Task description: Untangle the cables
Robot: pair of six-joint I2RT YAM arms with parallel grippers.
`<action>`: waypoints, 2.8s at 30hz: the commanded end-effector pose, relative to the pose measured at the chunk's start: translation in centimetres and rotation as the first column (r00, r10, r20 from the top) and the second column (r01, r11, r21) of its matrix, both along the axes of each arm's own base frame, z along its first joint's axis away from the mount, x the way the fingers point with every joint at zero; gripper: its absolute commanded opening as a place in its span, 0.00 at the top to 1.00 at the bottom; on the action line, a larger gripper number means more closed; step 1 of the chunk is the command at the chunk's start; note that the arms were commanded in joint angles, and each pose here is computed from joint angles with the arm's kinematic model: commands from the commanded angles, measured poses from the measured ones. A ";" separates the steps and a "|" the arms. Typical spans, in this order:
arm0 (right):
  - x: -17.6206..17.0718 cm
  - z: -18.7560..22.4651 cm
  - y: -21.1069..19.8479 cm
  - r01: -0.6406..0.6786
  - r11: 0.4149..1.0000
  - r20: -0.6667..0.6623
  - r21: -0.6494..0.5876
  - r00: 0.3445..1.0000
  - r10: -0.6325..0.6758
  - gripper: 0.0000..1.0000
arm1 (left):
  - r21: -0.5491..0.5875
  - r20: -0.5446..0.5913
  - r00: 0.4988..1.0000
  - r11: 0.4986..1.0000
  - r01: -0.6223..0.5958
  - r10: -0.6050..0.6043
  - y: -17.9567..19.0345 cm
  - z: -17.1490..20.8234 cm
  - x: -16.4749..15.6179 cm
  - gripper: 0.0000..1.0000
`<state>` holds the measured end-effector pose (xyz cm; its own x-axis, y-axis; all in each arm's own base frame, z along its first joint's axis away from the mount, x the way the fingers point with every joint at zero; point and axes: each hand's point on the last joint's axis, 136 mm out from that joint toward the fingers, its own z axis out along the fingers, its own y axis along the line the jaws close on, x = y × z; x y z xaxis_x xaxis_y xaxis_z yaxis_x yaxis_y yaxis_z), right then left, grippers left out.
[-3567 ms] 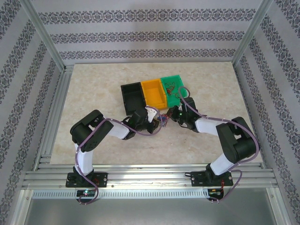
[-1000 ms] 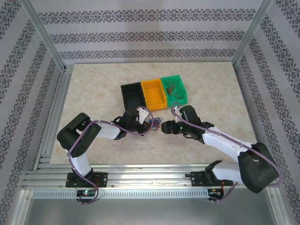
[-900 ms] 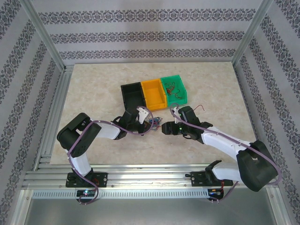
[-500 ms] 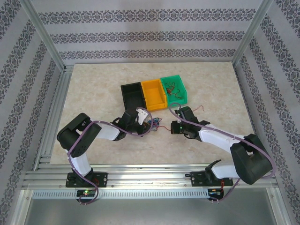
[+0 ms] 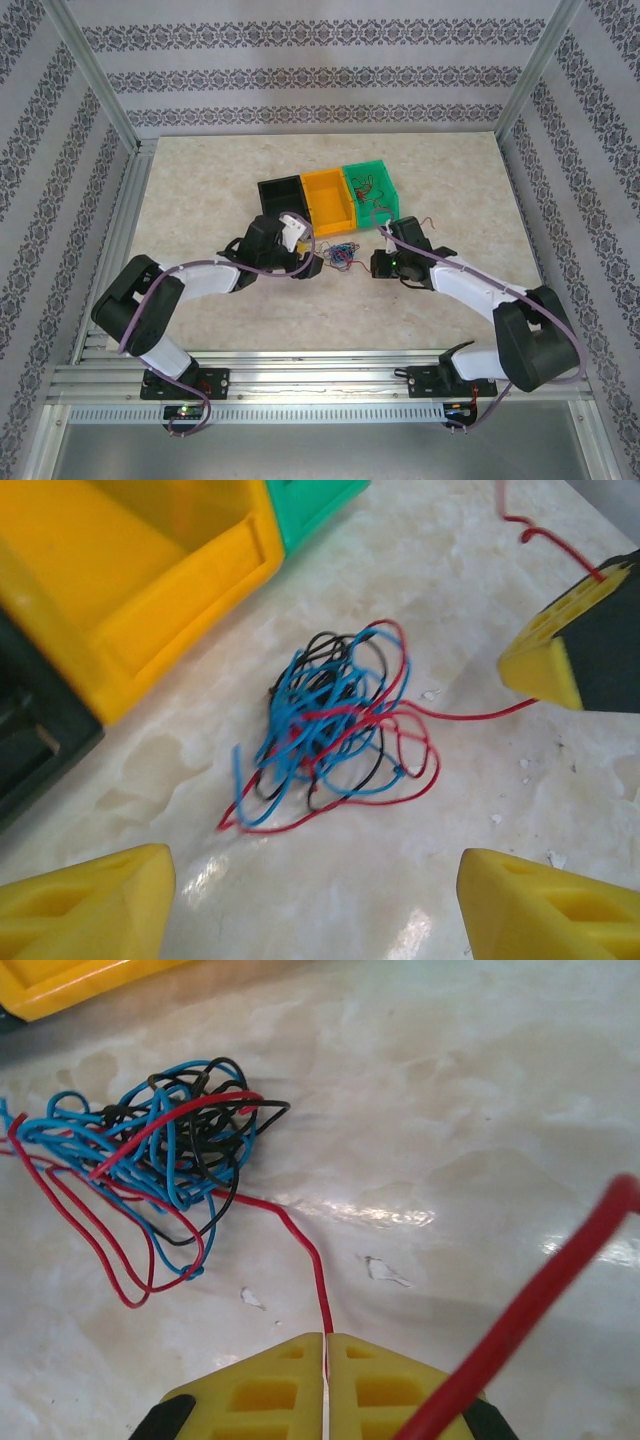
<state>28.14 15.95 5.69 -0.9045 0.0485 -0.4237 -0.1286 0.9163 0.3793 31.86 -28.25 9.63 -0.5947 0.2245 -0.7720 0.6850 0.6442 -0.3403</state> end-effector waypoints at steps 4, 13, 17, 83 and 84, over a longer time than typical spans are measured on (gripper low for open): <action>-0.5 0.1 0.8 -0.098 0.995 -0.037 0.019 0.994 0.099 1.00 | 0.137 0.095 0.985 0.982 0.133 -0.146 -3.1 0.7 0.8 0.25; -0.6 0.6 0.3 -0.069 0.995 -0.041 0.066 0.997 0.072 1.00 | 0.336 0.142 0.942 0.910 0.244 -0.305 -8.3 -2.7 1.6 0.27; -0.6 1.0 -0.2 -0.041 0.994 -0.038 0.097 0.998 0.045 1.00 | 0.436 0.183 0.949 0.887 0.156 -0.256 -8.4 -4.9 3.0 0.31; 5.0 12.1 -2.0 0.145 0.920 0.117 0.363 0.973 -0.199 1.00 | -0.385 0.106 0.993 0.923 -0.008 0.053 -3.2 10.3 1.4 0.27; 4.9 12.1 -0.9 0.111 0.921 0.115 0.372 0.980 -0.165 1.00 | -0.399 0.107 0.993 0.917 -0.004 0.051 -3.5 10.6 1.6 0.28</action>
